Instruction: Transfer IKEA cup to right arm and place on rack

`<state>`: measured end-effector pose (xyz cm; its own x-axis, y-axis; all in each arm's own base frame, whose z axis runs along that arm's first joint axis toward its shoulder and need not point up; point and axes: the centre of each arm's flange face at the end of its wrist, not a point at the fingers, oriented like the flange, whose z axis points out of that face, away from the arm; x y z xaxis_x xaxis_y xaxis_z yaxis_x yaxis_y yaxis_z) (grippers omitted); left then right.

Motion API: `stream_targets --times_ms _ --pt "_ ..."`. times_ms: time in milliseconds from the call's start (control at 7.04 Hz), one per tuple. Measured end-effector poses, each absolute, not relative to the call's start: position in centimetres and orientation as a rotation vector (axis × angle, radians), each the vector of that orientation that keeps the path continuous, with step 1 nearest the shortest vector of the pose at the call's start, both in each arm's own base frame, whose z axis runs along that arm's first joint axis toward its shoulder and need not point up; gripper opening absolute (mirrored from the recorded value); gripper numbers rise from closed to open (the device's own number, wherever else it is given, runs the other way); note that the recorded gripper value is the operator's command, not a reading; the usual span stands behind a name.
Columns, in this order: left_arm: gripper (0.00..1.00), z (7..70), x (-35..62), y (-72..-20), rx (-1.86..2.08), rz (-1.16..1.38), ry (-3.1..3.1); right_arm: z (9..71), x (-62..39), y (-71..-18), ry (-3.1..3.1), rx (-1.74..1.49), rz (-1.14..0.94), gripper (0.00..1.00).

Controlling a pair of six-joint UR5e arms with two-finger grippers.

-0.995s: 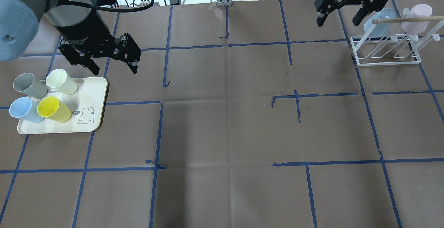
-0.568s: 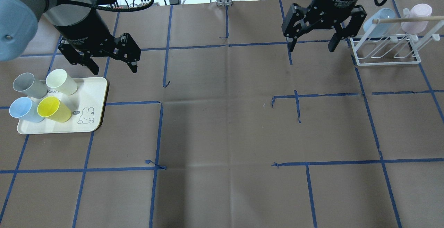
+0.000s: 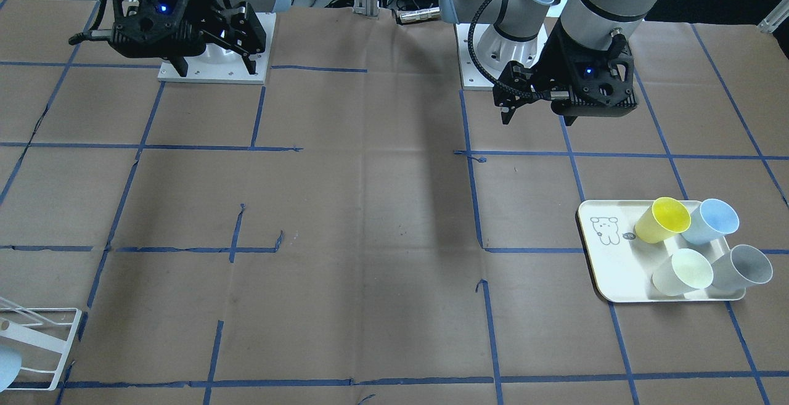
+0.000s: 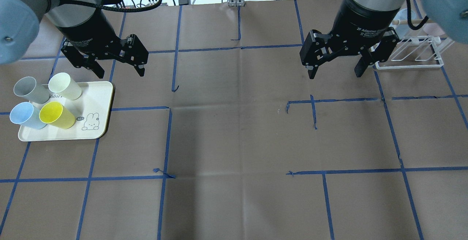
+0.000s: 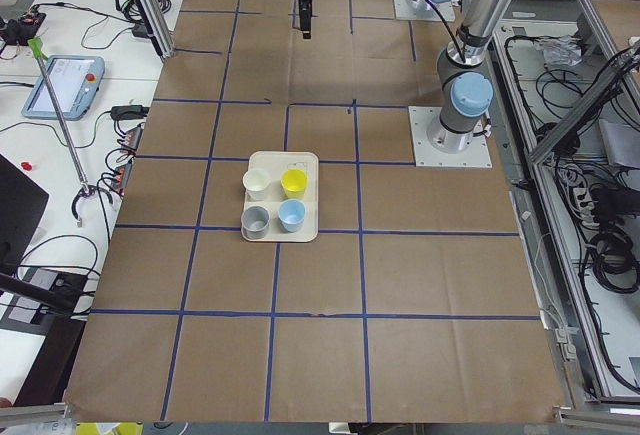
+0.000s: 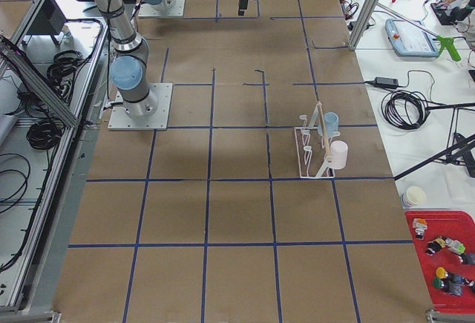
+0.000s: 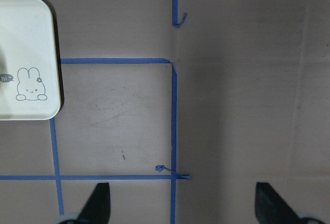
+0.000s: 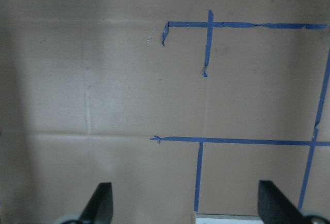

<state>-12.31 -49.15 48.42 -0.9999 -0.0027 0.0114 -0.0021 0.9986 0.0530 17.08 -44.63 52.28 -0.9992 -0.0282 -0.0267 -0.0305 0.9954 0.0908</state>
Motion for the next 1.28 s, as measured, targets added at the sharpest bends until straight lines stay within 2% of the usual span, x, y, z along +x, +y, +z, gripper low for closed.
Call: stream_targets --times_ms 568,1279 --pt "0.99 48.5 -12.3 -49.2 0.004 -0.082 -3.129 50.1 15.9 -41.8 3.148 -0.019 0.086 1.0" --pt "0.99 48.6 -12.3 -49.2 0.004 -0.078 -3.129 49.7 15.2 -41.5 3.146 0.007 0.075 1.0"
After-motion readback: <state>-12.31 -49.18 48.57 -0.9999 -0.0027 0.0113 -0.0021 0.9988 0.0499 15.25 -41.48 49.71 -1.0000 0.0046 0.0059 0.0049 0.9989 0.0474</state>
